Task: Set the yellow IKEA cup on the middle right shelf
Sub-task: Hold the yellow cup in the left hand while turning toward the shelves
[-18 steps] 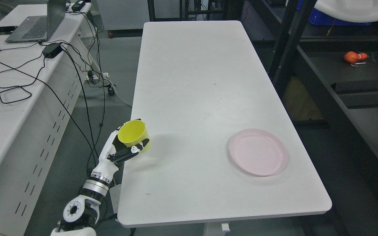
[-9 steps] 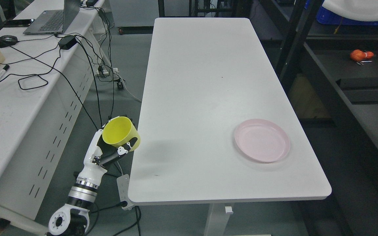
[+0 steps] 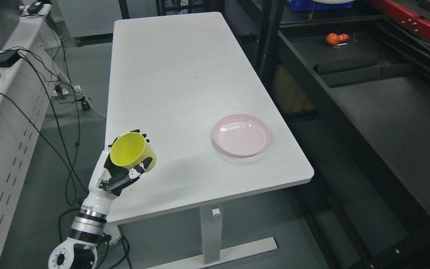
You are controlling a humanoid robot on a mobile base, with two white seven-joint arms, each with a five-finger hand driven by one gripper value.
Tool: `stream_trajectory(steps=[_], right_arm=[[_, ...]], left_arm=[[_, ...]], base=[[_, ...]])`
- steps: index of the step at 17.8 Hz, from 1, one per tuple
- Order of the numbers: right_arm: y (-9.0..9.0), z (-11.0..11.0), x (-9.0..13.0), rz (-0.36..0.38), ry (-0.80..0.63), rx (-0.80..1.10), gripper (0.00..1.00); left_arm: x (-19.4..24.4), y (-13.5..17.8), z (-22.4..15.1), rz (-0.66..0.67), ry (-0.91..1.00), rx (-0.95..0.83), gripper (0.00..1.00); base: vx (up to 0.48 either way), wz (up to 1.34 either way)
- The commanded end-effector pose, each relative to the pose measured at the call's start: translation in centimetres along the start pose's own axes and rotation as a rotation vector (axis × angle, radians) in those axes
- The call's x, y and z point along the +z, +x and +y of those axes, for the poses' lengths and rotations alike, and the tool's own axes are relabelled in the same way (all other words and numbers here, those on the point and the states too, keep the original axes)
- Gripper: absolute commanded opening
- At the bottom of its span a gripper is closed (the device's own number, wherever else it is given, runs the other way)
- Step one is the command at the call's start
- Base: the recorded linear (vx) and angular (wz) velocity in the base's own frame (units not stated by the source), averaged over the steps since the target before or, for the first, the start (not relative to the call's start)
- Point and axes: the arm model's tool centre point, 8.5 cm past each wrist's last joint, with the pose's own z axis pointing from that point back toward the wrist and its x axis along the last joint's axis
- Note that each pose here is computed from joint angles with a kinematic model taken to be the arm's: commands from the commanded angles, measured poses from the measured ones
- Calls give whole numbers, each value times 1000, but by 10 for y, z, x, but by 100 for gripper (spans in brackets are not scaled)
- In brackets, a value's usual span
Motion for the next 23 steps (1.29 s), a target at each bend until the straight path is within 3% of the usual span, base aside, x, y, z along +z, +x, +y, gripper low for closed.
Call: stream_trajectory(steps=[1, 23], right_arm=[[-9, -10, -1, 15, -13, -3, 99], [-9, -10, -1, 15, -13, -3, 99]], left_arm=[[-2, 16, -5, -34, -31, -27, 1], [-7, 28, -17, -71, -68, -37, 1]], base=[[-183, -602], [-184, -797]])
